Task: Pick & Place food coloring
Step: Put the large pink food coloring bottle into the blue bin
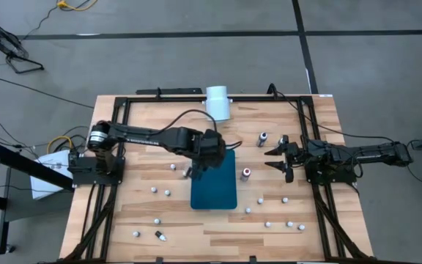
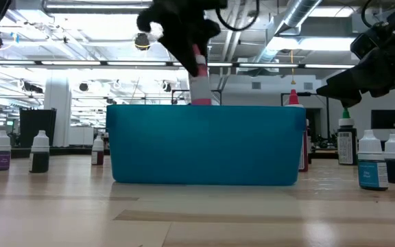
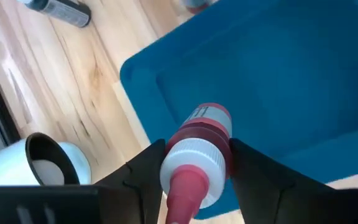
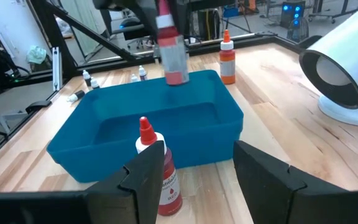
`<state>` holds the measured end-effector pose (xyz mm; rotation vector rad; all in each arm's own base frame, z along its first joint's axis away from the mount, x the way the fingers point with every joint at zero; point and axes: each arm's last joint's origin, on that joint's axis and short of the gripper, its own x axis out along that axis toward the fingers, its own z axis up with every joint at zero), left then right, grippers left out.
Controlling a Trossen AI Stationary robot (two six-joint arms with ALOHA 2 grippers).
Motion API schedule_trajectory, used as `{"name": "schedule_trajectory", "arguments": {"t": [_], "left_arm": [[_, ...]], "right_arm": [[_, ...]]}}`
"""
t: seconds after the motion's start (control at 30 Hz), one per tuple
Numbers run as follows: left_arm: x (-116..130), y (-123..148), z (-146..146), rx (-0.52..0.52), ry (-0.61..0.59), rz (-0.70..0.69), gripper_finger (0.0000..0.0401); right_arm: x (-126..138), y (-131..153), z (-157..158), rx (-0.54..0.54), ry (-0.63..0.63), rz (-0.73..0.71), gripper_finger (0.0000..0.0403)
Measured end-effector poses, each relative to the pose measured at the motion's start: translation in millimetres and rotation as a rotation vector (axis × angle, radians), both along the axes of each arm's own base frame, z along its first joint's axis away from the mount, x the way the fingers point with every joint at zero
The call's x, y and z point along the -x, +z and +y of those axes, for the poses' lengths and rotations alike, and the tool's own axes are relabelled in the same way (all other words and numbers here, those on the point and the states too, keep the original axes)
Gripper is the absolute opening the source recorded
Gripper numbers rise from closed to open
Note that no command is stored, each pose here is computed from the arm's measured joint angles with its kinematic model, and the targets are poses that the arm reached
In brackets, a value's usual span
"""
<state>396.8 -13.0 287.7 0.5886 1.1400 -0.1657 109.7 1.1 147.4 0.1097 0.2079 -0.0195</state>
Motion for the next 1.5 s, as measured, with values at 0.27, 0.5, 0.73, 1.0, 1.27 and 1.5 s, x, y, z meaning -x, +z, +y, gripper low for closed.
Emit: {"name": "schedule_trajectory", "arguments": {"t": [0.27, 0.5, 0.73, 1.0, 1.27, 1.5], "left_arm": [[-19.7, -25.0, 18.5, -0.042, -0.024, 0.02, 0.0153], [-27.9, -36.7, 24.4, -0.041, -0.023, 0.048, 0.0153], [-28.4, -50.8, 32.5, -0.022, 0.003, 0.113, 0.0153], [-25.0, -58.9, 39.9, 0.021, 0.053, 0.13, 0.0153], [-23.9, -66.1, 41.8, 0.05, 0.088, 0.128, 0.0153], [-26.4, -74.0, 46.8, 0.071, 0.157, 0.131, 0.0153]], "right_arm": [[-0.2, -0.2, 0.0, 0.0, -0.001, 0.003, 0.0184], [-0.2, 0.2, 0.0, 0.0, 0.0, 0.003, 0.0184], [-0.5, -0.3, 0.0, 0.0, 0.0, 0.009, 0.0184], [-0.5, -0.3, 0.0, 0.0, -0.001, 0.01, 0.0184], [-0.5, -0.2, 0.0, 0.0, 0.0, 0.009, 0.0184], [-0.5, -0.2, 0.0, 0.0, 0.0, 0.009, 0.0184]]}}
